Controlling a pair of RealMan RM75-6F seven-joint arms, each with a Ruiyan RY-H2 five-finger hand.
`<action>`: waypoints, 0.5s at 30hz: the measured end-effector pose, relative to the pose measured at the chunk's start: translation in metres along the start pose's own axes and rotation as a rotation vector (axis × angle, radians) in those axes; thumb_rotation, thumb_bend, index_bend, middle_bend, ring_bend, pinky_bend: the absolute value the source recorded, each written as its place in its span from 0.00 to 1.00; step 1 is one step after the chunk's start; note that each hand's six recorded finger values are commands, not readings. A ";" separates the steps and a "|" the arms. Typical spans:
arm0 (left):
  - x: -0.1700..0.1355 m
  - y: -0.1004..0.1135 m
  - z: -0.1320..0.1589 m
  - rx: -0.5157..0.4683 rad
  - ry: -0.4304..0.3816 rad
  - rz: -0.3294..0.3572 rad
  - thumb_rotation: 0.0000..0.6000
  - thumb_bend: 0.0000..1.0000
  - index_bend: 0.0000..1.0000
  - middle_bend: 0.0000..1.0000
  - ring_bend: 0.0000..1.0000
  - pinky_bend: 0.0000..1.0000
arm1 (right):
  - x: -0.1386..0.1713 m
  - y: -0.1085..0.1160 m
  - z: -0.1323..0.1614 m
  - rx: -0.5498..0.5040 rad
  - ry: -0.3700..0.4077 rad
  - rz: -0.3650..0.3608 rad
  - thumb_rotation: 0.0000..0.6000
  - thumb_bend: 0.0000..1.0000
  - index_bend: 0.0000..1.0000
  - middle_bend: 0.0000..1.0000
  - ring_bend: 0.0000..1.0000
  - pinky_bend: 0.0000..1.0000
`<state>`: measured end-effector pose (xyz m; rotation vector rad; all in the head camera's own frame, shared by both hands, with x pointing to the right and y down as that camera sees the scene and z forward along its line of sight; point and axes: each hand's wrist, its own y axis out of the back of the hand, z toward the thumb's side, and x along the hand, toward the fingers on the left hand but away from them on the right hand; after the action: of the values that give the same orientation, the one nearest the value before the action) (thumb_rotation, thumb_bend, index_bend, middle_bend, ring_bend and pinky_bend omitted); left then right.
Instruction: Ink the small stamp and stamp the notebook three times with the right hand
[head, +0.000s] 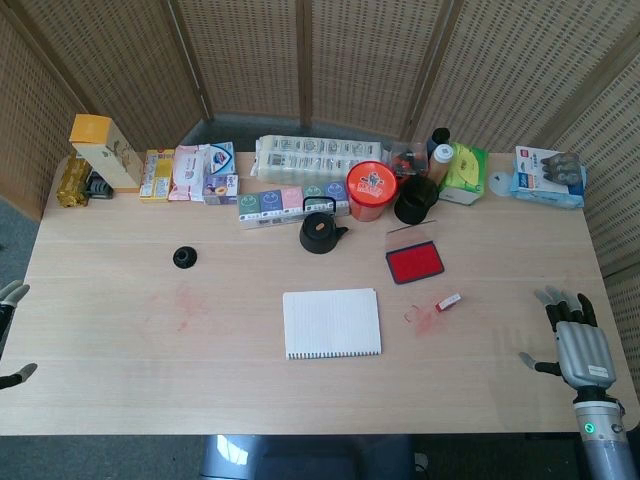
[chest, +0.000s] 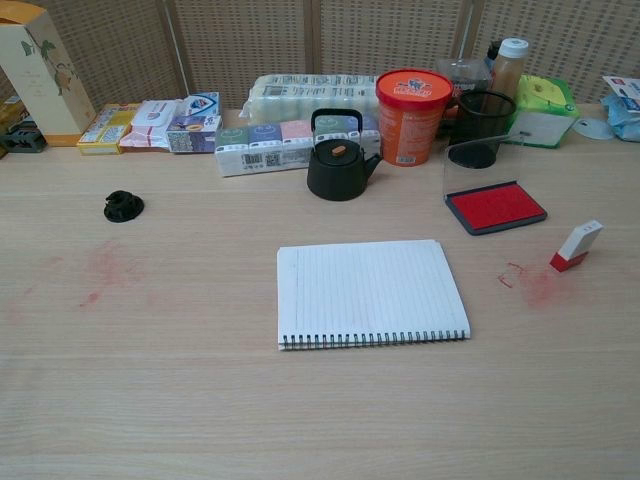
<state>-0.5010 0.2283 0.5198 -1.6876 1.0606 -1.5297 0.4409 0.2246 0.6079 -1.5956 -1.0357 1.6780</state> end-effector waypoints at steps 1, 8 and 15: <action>0.000 0.000 0.000 0.000 0.000 -0.001 1.00 0.00 0.00 0.00 0.00 0.06 | 0.000 0.000 0.000 0.004 0.000 -0.002 0.89 0.00 0.00 0.00 0.00 0.00; 0.003 -0.001 -0.001 -0.001 0.002 -0.008 1.00 0.00 0.00 0.00 0.00 0.06 | -0.001 -0.001 0.001 0.013 -0.001 -0.001 0.89 0.00 0.00 0.29 0.17 0.09; 0.009 0.003 -0.004 -0.013 0.007 0.002 1.00 0.00 0.00 0.00 0.00 0.06 | -0.019 -0.001 0.006 0.051 0.054 -0.056 0.90 0.02 0.00 0.95 1.00 1.00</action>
<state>-0.5049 0.2194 0.5226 -1.6905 1.0784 -1.5312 0.4365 0.2087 0.6188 -1.5565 -0.9943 1.6025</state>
